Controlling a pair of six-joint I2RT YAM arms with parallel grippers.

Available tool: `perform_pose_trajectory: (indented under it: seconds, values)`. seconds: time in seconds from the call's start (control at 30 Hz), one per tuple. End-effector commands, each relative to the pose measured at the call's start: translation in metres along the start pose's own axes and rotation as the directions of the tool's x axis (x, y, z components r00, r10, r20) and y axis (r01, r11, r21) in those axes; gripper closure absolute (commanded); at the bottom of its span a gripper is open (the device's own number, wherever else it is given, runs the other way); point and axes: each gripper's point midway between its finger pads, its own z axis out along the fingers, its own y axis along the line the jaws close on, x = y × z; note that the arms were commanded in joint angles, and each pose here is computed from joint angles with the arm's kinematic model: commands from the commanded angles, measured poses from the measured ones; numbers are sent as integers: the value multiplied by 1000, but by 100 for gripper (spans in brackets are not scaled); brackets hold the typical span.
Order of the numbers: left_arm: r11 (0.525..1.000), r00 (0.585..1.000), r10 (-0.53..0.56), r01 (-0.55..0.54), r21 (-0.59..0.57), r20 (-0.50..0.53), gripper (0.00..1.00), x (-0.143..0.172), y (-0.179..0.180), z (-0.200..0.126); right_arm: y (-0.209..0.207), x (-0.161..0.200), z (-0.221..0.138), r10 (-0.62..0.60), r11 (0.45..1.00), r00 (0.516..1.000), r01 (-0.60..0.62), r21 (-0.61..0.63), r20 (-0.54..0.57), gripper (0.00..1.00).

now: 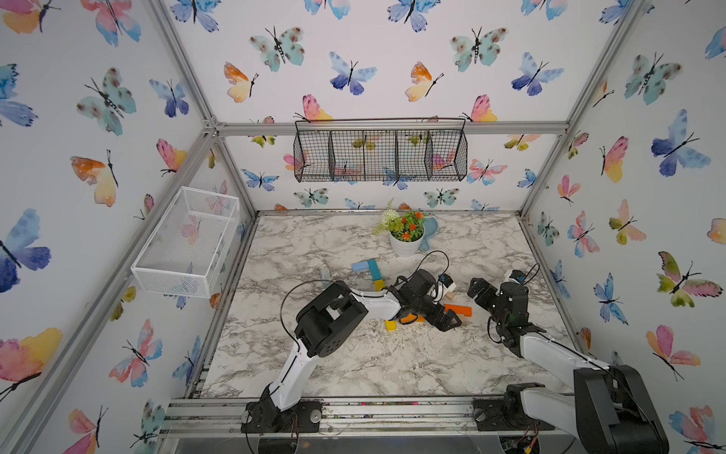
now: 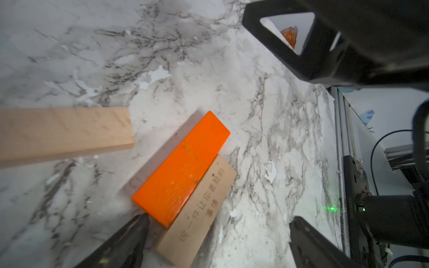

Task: Assemble a giraffe with building blocks
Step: Adjust the building block at the center of the board.

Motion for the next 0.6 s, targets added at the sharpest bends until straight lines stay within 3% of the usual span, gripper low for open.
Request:
perform_pose_trajectory:
  seconds: [0.0, 0.4, 0.57]
  values:
    - [996, 996, -79, 81, 27, -50, 2, 22, -10, -1, 0, 1, -3, -7, 1000, 1000, 7, -11, 6, 2]
    - [992, 998, -66, 67, 109, -16, 1, 18, -44, -5, -7, -5, -10, 6, 1000, 999, -7, 16, 48, 2]
    - [993, 996, 88, -90, -72, -30, 2, -6, -19, -16, -9, -8, -14, 13, 1000, 998, -15, 23, 67, 2]
